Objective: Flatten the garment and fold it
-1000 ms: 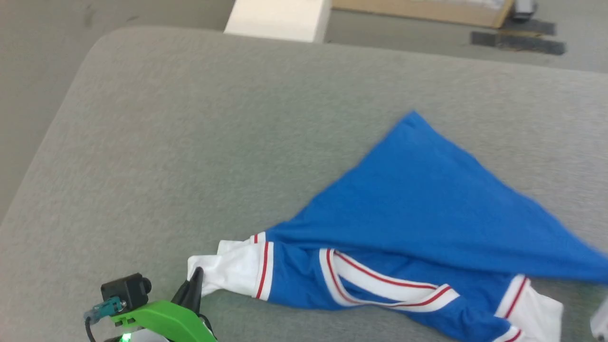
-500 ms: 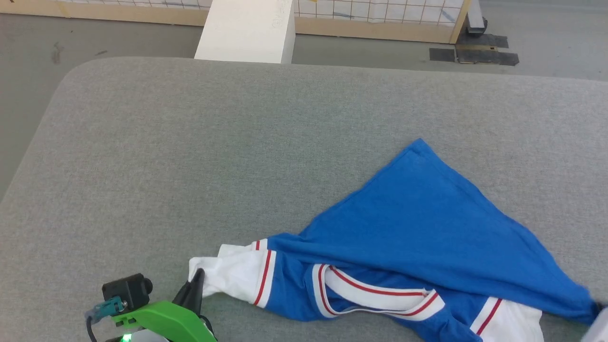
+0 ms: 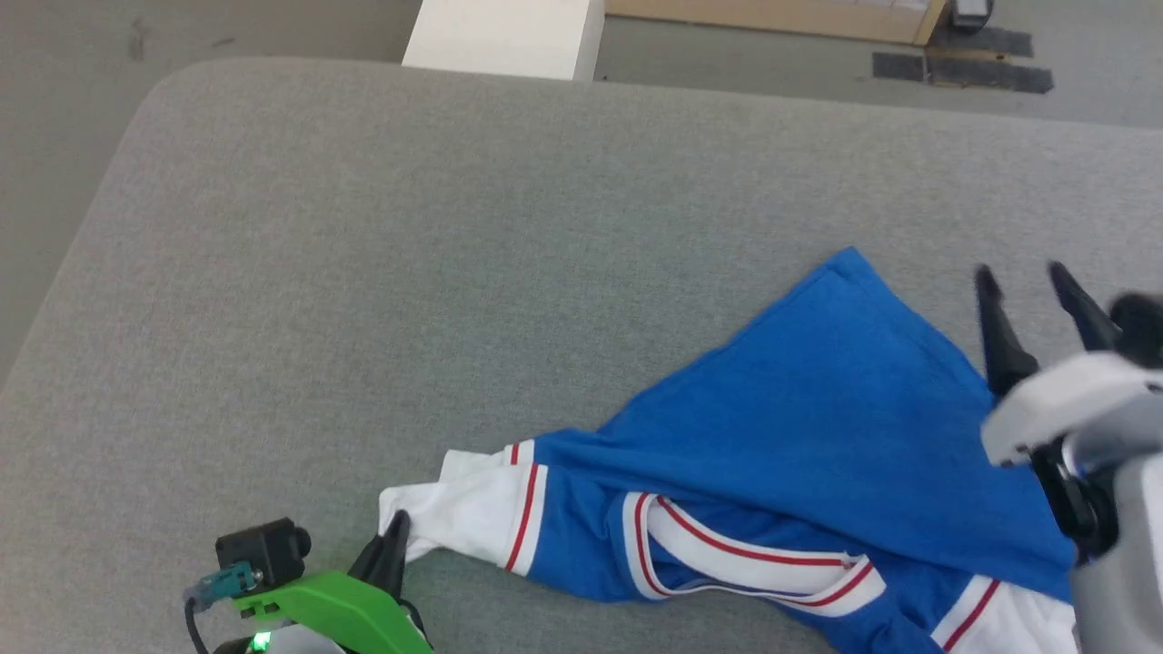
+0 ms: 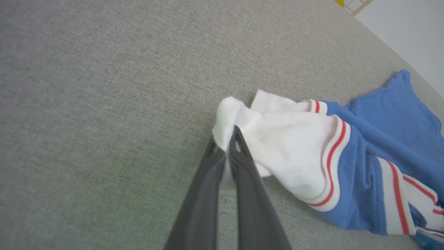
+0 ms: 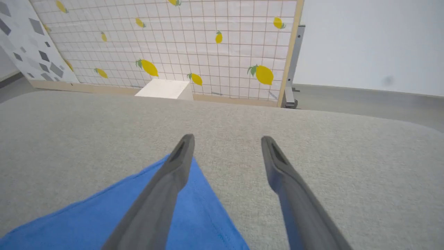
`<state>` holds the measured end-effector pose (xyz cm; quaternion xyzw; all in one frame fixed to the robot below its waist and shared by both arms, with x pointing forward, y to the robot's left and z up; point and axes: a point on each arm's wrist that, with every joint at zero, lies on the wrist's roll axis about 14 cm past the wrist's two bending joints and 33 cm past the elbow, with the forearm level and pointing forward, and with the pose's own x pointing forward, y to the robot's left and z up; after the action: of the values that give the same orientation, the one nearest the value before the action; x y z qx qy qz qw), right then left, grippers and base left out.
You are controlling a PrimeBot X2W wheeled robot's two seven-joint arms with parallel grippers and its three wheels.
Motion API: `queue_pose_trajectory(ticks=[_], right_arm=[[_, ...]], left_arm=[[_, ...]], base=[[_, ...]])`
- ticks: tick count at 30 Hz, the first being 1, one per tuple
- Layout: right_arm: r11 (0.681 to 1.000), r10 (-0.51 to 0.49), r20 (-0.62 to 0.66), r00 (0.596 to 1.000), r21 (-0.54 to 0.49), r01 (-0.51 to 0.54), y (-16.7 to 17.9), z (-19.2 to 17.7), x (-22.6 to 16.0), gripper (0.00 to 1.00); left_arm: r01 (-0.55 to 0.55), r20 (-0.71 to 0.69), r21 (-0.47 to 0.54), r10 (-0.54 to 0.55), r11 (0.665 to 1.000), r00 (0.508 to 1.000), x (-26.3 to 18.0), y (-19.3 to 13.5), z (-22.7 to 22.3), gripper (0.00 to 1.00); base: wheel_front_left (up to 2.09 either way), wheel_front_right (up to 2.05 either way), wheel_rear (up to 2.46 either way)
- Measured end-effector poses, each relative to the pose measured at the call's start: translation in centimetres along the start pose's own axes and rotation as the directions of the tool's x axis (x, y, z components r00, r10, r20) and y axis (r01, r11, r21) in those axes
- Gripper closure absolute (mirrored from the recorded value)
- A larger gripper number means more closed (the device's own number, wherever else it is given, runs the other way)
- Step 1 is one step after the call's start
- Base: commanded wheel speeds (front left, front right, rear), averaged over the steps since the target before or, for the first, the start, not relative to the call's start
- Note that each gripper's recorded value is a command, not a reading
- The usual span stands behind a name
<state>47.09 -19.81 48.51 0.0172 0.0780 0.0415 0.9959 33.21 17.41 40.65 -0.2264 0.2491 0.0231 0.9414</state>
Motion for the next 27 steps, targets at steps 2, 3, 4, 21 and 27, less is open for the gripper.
queue_pose_trajectory(ticks=[2, 3, 4, 21, 27], right_arm=[[0.998, 0.059, -0.057, 0.997, -0.027, -0.06, 1.5, -0.7, 1.8, 0.0], [0.996, 0.076, -0.088, 0.993, -0.04, -0.079, 2.0, -1.2, 2.4, 0.0], [0.994, 0.09, -0.133, 0.987, -0.051, -0.098, 2.4, -1.9, 3.1, 0.0], [0.952, 0.127, -0.651, 0.748, -0.133, -0.277, 6.7, -10.2, 8.9, 0.55], [0.958, 0.162, -0.552, 0.818, -0.11, -0.264, 7.2, -8.8, 8.6, 1.0]], left_arm=[[-0.001, -0.003, -0.005, 0.001, 1.0, 1.0, 0.3, 0.0, -0.1, 1.0], [-0.004, -0.002, -0.008, 0.004, 1.0, 1.0, 0.4, 0.1, -0.1, 1.0], [-0.007, -0.003, -0.012, 0.007, 1.0, 1.0, 0.6, 0.1, -0.1, 1.0], [-0.091, -0.014, -0.065, 0.09, 0.994, 0.996, 1.9, 2.4, -1.3, 1.0], [-0.094, 0.001, -0.072, 0.095, 0.993, 0.995, 1.5, 2.6, -1.1, 1.0]], base=[[0.0, 0.0, 0.0], [0.0, 0.0, 0.0], [0.0, 0.0, 0.0], [0.0, 0.0, 0.0], [0.0, 0.0, 0.0]])
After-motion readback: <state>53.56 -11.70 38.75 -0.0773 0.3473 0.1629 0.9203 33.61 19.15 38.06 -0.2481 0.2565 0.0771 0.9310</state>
